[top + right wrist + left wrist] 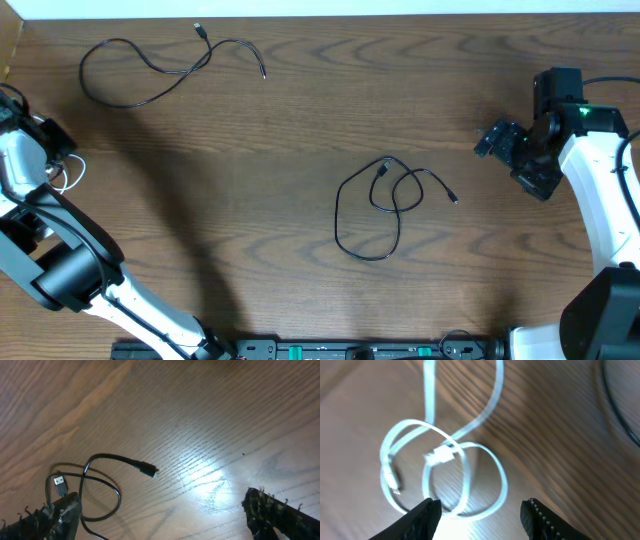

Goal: Untangle cables

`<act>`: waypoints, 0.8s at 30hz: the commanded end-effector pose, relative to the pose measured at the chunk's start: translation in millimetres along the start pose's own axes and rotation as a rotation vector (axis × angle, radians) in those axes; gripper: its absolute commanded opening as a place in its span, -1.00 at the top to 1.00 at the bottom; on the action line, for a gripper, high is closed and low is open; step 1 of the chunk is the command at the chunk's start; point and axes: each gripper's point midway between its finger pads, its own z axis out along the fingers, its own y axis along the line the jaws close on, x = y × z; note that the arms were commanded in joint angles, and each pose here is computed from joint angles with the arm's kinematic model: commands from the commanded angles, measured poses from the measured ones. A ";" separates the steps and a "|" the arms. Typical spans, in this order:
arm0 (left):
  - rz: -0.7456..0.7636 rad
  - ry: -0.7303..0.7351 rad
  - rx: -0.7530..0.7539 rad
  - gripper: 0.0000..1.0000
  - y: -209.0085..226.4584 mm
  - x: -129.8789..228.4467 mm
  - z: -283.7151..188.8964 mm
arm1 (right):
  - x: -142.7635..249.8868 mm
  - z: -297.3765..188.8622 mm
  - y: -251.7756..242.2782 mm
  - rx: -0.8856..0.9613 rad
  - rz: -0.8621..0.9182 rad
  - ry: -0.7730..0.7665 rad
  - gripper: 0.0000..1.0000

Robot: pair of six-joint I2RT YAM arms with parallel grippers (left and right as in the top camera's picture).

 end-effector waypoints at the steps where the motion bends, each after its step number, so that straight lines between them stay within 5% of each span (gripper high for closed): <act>1: 0.021 0.036 0.106 -0.13 -20.0 9.7 -1.6 | 0.1 -0.4 0.3 0.000 0.005 -0.002 -0.98; 9: 0.018 0.175 0.097 -0.10 -18.0 56.3 29.8 | 0.1 -0.4 0.3 0.000 0.005 -0.002 -0.98; 14: 0.017 0.204 0.096 0.51 -18.0 65.9 42.5 | 0.1 -0.4 0.3 0.000 0.005 -0.002 -0.98; 24: 0.017 0.208 0.087 0.77 -16.6 69.8 56.1 | 0.1 -0.4 0.3 0.000 0.005 -0.002 -0.98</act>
